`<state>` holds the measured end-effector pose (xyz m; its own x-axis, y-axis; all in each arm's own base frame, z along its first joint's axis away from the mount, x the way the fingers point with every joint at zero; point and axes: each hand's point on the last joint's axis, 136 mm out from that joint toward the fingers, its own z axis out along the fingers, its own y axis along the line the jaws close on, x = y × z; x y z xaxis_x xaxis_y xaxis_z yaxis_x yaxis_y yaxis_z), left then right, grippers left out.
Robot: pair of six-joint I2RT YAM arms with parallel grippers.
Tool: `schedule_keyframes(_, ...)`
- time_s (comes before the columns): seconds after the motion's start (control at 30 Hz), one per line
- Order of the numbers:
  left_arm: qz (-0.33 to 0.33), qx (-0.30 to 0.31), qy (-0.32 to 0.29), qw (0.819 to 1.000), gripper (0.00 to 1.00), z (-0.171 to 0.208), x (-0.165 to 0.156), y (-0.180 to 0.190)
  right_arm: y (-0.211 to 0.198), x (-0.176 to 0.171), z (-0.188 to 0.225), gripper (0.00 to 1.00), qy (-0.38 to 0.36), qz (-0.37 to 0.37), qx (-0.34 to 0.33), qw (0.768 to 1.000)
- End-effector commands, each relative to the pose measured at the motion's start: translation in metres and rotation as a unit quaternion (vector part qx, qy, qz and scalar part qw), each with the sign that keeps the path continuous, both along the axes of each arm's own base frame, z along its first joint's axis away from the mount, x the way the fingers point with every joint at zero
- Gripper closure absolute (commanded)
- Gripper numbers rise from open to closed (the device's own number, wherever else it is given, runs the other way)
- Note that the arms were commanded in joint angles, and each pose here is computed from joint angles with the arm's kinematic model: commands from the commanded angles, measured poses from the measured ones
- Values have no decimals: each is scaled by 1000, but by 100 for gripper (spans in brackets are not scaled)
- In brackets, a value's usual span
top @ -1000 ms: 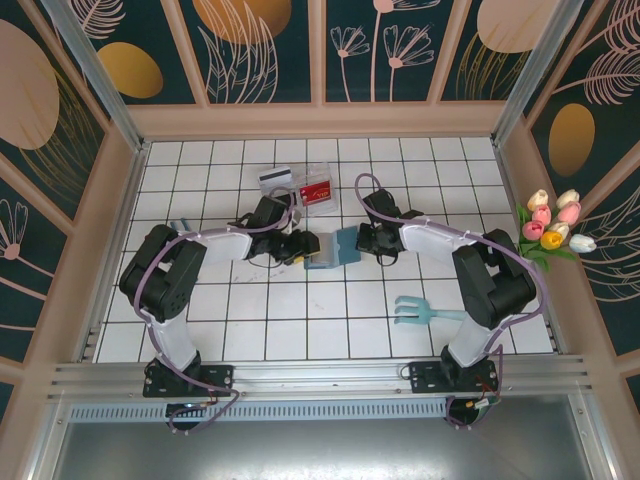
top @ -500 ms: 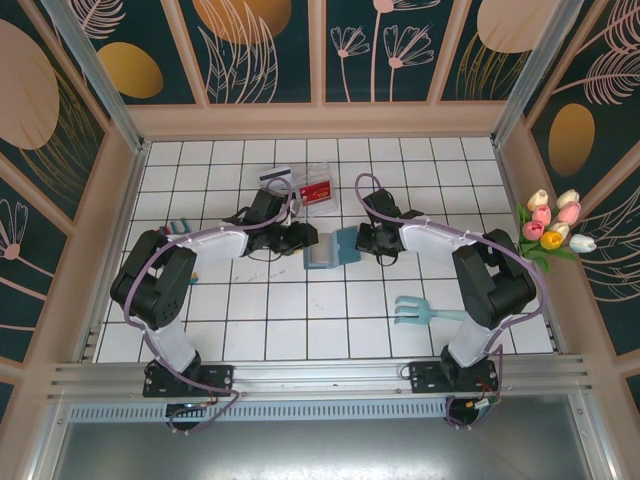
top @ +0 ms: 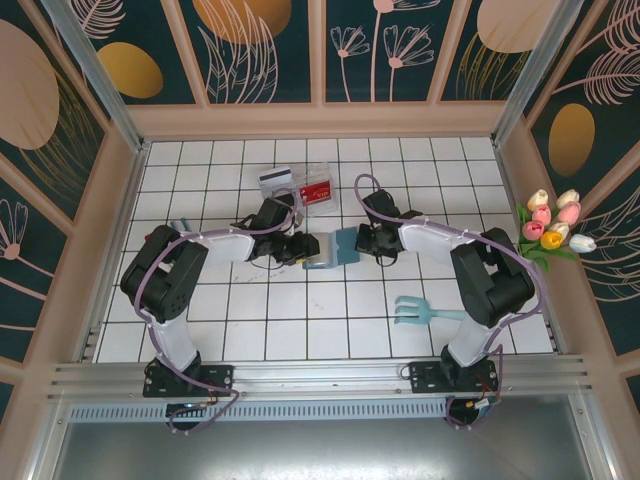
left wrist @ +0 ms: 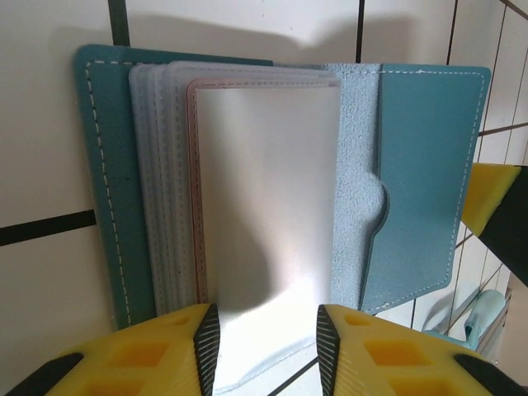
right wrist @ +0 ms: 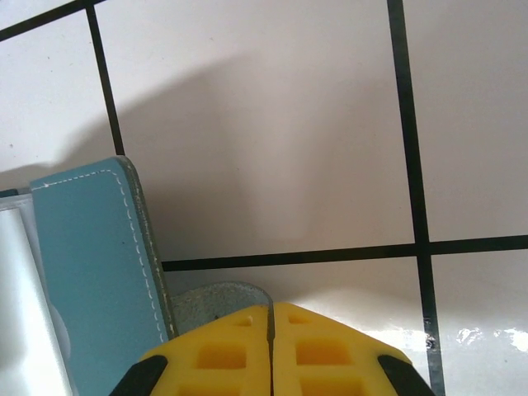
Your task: Take the credit cards out of the card holder
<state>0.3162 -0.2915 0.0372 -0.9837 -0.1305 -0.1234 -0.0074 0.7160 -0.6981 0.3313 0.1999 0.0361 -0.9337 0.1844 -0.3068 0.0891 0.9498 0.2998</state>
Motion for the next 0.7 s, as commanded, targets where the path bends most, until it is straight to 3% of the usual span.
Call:
schedule_keyframes(0.0, 5, 12, 1, 1000, 60, -5, 0, 2, -1, -4, -10, 93, 14, -2, 1, 1000)
schedule_keyframes(0.13, 15, 29, -7, 999, 56, -6, 5, 7, -2, -5, -12, 93, 16, -1, 1, 1000)
schedule_keyframes(0.37, 7, -9, -10, 1000, 55, 1, 6, -5, -2, -7, -13, 93, 18, 0, 1, 1000)
schedule_keyframes(0.67, -16, -13, -16, 1000, 54, 4, 7, -21, 3, -9, -14, 93, 21, 6, 13, 1000)
